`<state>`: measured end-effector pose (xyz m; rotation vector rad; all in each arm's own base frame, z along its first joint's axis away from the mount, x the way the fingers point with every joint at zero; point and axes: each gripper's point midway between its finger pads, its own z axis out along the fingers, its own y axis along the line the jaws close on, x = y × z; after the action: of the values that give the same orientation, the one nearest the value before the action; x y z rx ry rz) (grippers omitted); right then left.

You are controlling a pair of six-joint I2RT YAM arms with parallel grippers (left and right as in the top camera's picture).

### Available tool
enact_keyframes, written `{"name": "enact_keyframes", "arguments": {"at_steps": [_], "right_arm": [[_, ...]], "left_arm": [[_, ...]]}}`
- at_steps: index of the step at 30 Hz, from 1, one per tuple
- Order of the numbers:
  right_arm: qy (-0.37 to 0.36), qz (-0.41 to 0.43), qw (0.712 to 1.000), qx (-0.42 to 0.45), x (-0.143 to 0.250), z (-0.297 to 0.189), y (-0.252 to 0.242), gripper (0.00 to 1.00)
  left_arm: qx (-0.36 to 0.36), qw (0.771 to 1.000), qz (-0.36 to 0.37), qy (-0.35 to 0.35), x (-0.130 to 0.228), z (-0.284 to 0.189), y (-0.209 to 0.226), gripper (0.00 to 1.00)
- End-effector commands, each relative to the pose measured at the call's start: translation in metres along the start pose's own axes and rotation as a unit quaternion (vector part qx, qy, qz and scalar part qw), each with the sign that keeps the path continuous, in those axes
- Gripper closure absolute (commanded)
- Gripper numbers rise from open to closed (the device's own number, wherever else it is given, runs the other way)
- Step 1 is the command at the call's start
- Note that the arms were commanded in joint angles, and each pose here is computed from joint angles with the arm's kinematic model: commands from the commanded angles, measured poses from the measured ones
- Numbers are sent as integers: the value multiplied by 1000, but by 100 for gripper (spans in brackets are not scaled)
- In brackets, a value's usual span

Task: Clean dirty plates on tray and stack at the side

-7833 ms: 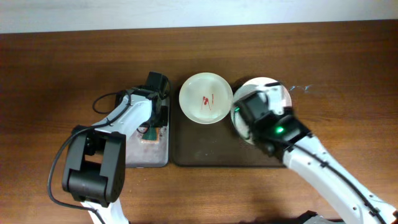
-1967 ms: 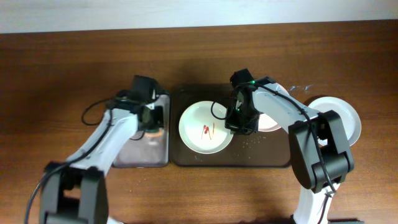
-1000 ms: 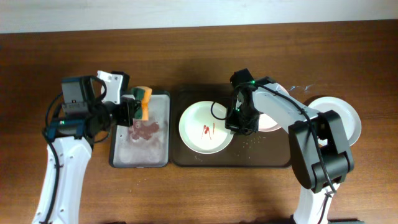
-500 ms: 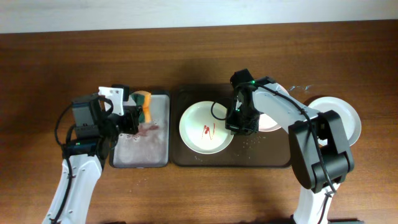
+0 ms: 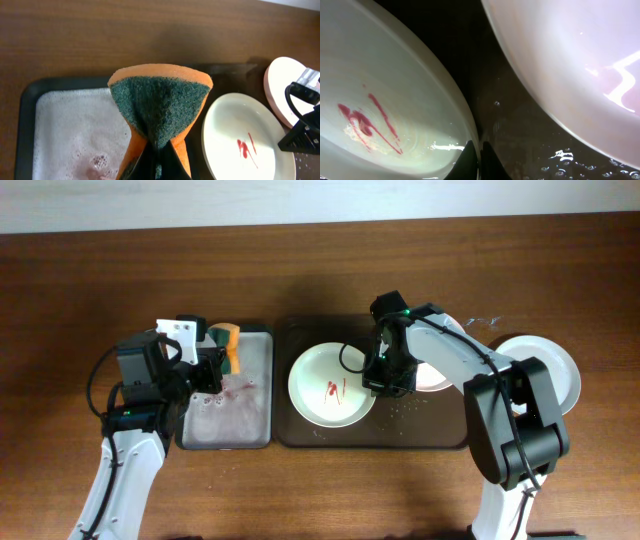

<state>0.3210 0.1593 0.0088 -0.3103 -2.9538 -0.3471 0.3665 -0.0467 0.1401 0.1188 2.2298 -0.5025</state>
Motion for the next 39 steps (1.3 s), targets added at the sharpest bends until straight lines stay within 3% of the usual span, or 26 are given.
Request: {"name": "enact_keyframes", "arguments": {"at_steps": [1,19,24,29,36,39], "right_arm": [[-1,-7,1000,12,1,3,-1,96],[-2,-7,1000,13,1,3,-1,96],[-2,-7,1000,13,1,3,-1,96],[-2,-7,1000,13,0,3,-1,96],[-2,-7,1000,13,0,2,-1,96],[-2,-7,1000,13,0,2,-1,96]], "left_arm": [[1,1000,2,-20,-9,-5,-2,100],[5,998,7,-54,-26,-6,-4,100],[47,995,22,-89,-44,-10,-19,100],[59,992,-44,-100,-51,-13,-22,100],[139,980,3,-144,-75,-27,-53,100],[143,979,5,-145,-76,-28,-55,100]]}}
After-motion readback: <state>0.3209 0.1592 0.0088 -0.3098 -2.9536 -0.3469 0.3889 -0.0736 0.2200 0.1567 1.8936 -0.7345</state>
